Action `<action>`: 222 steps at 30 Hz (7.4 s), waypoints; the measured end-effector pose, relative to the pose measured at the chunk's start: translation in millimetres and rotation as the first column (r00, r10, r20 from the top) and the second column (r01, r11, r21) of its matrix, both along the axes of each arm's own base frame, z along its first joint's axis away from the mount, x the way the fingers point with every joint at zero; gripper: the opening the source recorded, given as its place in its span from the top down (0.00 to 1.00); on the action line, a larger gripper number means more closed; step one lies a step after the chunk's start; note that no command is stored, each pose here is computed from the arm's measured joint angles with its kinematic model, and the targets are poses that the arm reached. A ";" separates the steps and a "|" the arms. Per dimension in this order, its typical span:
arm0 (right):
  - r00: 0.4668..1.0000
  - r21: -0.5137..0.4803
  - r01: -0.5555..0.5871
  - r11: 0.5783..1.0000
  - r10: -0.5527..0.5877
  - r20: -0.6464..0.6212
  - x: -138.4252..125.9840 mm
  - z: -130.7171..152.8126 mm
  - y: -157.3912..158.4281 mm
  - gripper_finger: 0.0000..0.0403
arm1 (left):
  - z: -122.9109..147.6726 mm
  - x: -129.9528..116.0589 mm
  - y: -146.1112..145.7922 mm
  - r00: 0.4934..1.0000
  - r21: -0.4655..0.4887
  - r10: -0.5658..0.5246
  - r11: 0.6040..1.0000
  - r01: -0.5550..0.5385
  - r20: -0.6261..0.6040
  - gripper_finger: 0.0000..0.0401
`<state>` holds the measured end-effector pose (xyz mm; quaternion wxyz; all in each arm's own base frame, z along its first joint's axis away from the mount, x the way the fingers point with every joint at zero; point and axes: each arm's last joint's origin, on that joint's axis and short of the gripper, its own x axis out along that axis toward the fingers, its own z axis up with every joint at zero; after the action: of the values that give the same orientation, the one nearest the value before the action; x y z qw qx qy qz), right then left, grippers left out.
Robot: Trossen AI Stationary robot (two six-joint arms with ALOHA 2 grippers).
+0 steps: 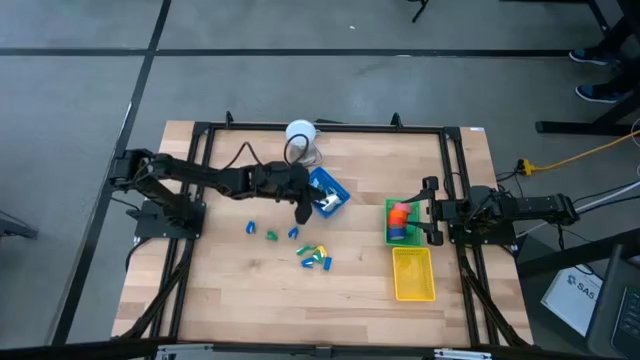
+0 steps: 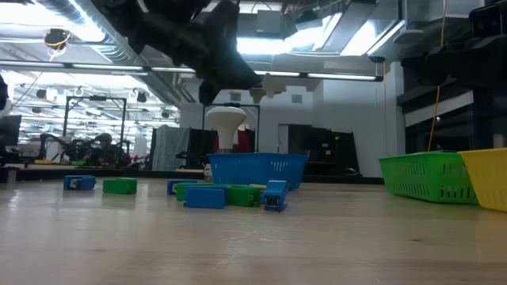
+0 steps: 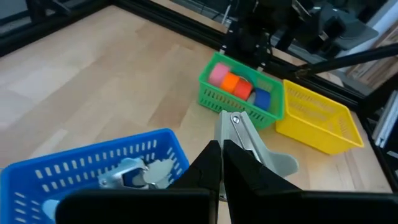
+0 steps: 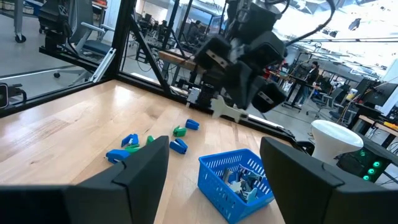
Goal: Pick and place Stapler, Stapler remover, tape
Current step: Put the light gray stapler remover into the blue bin, then move the staplers to the center of the table
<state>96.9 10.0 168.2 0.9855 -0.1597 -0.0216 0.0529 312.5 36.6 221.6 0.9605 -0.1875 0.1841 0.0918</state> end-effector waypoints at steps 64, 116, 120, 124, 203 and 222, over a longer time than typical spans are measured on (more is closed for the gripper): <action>1.000 0.000 0.000 1.000 0.000 0.000 0.0 -0.1 0.0 0.36 | 1.8 -101.1 -30.0 0.709 0.231 0.327 0.945 -0.233 -0.625 1.00; 1.000 0.000 0.000 1.000 0.000 0.000 0.0 -0.1 0.0 0.36 | -87.1 -132.8 -77.1 0.777 0.057 0.109 0.994 -0.094 -0.620 0.99; 1.000 0.000 0.000 1.000 0.000 0.000 0.0 0.0 0.0 0.36 | -81.4 -122.5 -80.0 0.844 0.038 0.059 0.998 -0.046 -0.533 1.00; 1.000 0.000 0.000 1.000 0.000 0.000 0.0 -0.1 0.0 0.36 | -82.0 -121.0 -78.4 0.839 -0.065 0.013 0.996 -0.058 -0.544 0.99; 1.000 0.000 0.000 1.000 0.000 0.000 0.0 -0.1 0.0 0.36 | -118.2 -163.3 -66.7 0.926 -0.203 0.157 0.950 -0.236 -0.343 1.00; 1.000 0.000 0.000 1.000 0.000 0.000 0.0 0.0 0.0 0.36 | -119.7 -75.8 -96.5 0.911 -0.234 -0.009 0.968 -0.096 -0.412 1.00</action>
<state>96.9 10.0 168.2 0.9855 -0.1597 -0.0216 0.0529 236.8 -59.9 101.9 0.8670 -0.2871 0.3871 0.1269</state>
